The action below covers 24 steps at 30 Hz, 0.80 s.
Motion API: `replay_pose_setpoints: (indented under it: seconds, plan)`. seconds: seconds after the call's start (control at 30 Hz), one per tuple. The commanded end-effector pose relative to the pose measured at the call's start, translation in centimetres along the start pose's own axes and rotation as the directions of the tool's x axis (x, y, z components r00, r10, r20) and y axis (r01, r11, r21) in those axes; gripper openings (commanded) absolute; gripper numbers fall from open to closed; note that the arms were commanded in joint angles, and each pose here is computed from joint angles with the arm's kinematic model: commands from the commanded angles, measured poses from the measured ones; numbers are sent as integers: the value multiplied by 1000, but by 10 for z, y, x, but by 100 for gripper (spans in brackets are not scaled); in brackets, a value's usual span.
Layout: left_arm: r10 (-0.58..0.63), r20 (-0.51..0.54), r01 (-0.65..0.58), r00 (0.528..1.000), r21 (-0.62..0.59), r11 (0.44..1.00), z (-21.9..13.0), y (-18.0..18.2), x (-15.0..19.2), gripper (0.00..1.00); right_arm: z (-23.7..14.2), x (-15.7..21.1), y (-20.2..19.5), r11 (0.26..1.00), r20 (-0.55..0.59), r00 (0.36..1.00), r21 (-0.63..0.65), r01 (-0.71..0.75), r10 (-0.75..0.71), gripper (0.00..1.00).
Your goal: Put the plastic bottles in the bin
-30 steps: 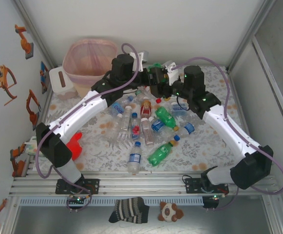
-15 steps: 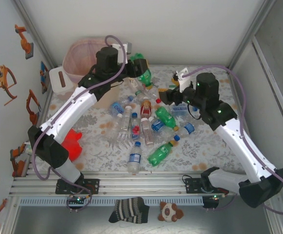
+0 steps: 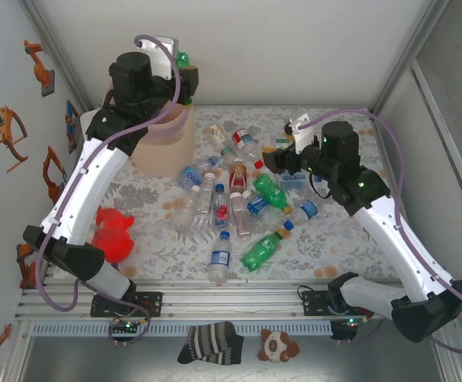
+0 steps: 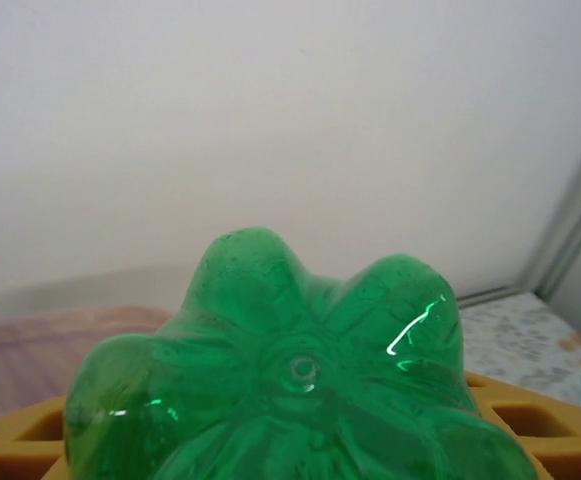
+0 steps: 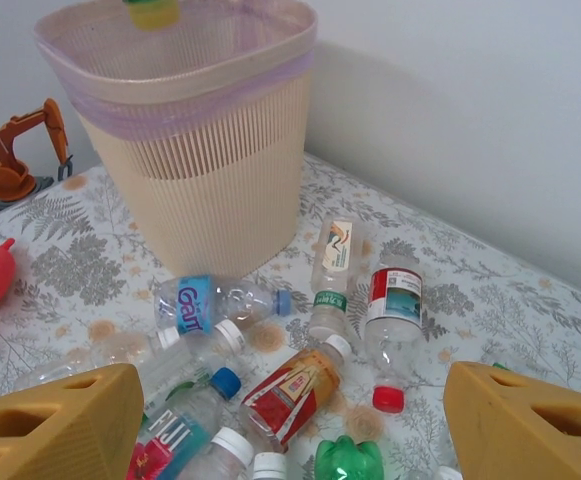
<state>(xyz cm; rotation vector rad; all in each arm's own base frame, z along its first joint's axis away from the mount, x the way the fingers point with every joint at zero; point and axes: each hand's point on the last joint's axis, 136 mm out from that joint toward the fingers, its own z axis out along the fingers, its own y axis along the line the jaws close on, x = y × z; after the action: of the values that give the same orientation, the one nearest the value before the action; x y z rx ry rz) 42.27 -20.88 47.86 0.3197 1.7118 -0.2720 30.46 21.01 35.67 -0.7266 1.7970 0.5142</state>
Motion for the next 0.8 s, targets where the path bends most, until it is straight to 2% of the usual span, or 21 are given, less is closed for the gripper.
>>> replay_pose_setpoints:
  seconds: [0.0,0.3,0.63,0.77]
  plan:
    - [93,-1,-93,996,-121,988,-5,40,-10,59,-5,-4,0,1000,7,1000,11,14,-14,78]
    - [67,-71,-82,995,-234,969,9,103,5,59,-6,-6,-2,1000,10,1000,23,15,-16,78]
    - [28,-297,-118,955,-289,950,53,152,67,58,-9,-11,-3,999,19,1000,30,16,-17,77]
    - [19,-352,-130,936,-296,946,72,166,94,59,-8,-12,-2,1000,24,1000,28,13,-13,77]
